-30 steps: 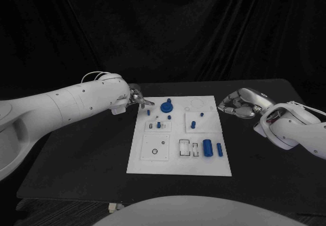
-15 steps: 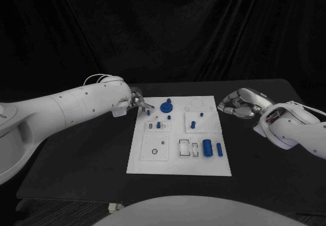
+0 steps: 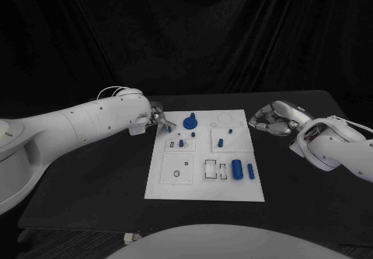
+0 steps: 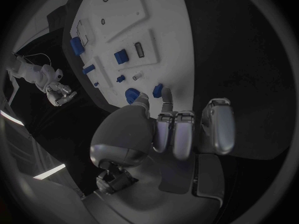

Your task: Assemble the parts on the task board

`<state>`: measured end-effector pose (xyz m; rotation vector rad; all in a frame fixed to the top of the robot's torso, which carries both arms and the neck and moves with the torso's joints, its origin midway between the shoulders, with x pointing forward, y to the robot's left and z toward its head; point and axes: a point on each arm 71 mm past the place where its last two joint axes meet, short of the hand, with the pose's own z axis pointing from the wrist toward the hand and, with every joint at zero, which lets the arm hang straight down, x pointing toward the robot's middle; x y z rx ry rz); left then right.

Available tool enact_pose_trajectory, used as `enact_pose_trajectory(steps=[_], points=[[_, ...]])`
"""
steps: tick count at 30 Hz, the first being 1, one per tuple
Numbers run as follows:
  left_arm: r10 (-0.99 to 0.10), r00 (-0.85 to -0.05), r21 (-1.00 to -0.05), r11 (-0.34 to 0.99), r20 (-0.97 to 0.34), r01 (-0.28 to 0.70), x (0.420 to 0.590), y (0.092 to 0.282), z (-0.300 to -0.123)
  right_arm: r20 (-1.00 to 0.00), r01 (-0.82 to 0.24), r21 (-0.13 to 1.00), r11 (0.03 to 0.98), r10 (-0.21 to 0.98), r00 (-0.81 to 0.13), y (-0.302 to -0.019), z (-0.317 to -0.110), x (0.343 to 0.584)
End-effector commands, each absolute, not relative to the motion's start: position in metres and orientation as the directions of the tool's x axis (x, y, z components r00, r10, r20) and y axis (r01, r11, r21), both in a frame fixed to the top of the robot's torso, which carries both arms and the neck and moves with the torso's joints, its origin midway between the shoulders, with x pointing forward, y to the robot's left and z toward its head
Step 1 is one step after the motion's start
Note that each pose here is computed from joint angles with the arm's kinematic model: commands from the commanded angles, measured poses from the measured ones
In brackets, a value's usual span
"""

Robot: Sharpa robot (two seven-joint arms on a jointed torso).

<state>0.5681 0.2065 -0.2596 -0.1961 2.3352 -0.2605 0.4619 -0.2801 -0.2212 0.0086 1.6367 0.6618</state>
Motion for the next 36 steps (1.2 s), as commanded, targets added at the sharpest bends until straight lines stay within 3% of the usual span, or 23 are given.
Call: enact_pose_trajectory(steps=[1, 24, 36], points=[[-0.209, -0.711, -0.248, 0.967, -0.671, -0.050, 0.5670, 0.2032, -0.2613, -0.907, -0.350, 0.420, 0.837, 0.373, -0.196, -0.2807, -0.2222, 0.4614], [-0.208, -0.715, -0.256, 0.966, -0.667, -0.042, 0.5662, 0.2026, -0.2629, -0.907, -0.346, 0.420, 0.839, 0.372, -0.199, -0.2803, -0.2225, 0.4616], [-0.235, -0.680, -0.308, 0.951, -0.695, -0.014, 0.5657, 0.2047, -0.2597, -0.906, -0.342, 0.420, 0.841, 0.370, -0.204, -0.2803, -0.2236, 0.4622]])
